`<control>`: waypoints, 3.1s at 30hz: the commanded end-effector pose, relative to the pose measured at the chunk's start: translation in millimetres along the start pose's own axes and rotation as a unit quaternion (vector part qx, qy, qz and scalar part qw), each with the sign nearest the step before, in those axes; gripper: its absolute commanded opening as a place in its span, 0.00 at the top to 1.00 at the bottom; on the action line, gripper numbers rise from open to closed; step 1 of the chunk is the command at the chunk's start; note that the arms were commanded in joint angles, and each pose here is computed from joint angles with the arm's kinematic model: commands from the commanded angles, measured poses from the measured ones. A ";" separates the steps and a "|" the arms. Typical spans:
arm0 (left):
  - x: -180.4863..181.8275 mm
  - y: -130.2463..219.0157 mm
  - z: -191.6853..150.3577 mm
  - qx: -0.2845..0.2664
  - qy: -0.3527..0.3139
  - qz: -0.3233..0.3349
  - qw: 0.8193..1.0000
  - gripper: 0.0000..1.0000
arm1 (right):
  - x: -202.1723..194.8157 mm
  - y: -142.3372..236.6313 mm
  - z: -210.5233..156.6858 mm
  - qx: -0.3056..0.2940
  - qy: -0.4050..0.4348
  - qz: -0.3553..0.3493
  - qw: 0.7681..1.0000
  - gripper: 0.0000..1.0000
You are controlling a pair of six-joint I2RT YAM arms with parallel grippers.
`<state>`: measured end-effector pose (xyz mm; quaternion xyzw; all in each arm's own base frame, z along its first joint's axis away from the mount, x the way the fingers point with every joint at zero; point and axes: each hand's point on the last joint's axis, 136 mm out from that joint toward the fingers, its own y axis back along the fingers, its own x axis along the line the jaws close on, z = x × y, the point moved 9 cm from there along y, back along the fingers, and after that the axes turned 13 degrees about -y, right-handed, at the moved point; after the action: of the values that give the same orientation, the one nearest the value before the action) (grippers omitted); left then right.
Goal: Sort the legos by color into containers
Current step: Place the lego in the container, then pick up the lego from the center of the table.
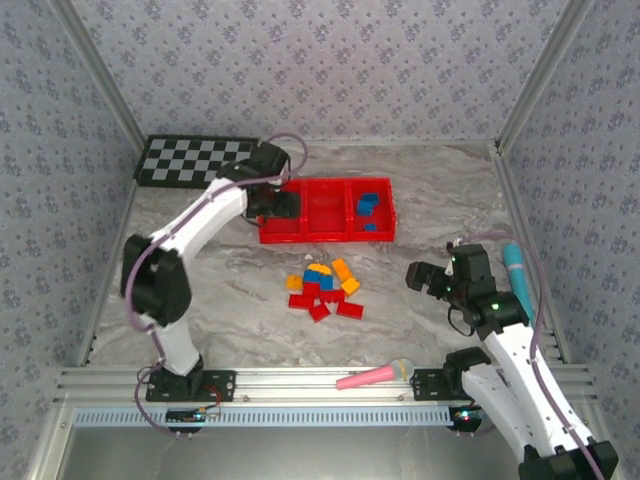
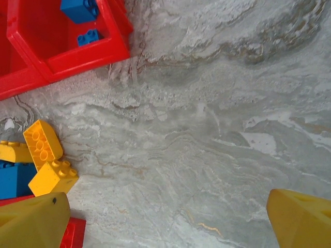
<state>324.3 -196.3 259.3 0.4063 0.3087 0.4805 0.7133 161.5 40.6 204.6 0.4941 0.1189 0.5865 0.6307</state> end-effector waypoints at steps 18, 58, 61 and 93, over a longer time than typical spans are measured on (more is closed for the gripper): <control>-18.3 52.6 -120.5 -0.008 -0.004 -0.073 0.997 0.00 | 126.5 -74.0 19.1 0.161 0.157 -0.006 0.974 0.03; 0.8 95.7 -182.6 -0.082 -0.017 -0.158 0.984 0.00 | 166.9 -177.7 -43.3 0.273 0.296 -0.036 0.915 0.27; 1.1 95.1 -183.0 -0.081 -0.017 -0.156 0.984 0.00 | 168.6 -180.3 -45.4 0.273 0.301 -0.039 0.913 0.27; 15.9 107.1 -193.8 -0.103 0.001 -0.106 0.989 0.00 | 201.6 -135.7 -19.8 0.177 0.322 -0.098 0.925 0.81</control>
<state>123.5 -109.2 260.8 0.2927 0.3013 0.4174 0.8058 291.8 243.0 132.0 0.3910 0.4960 0.5948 0.4974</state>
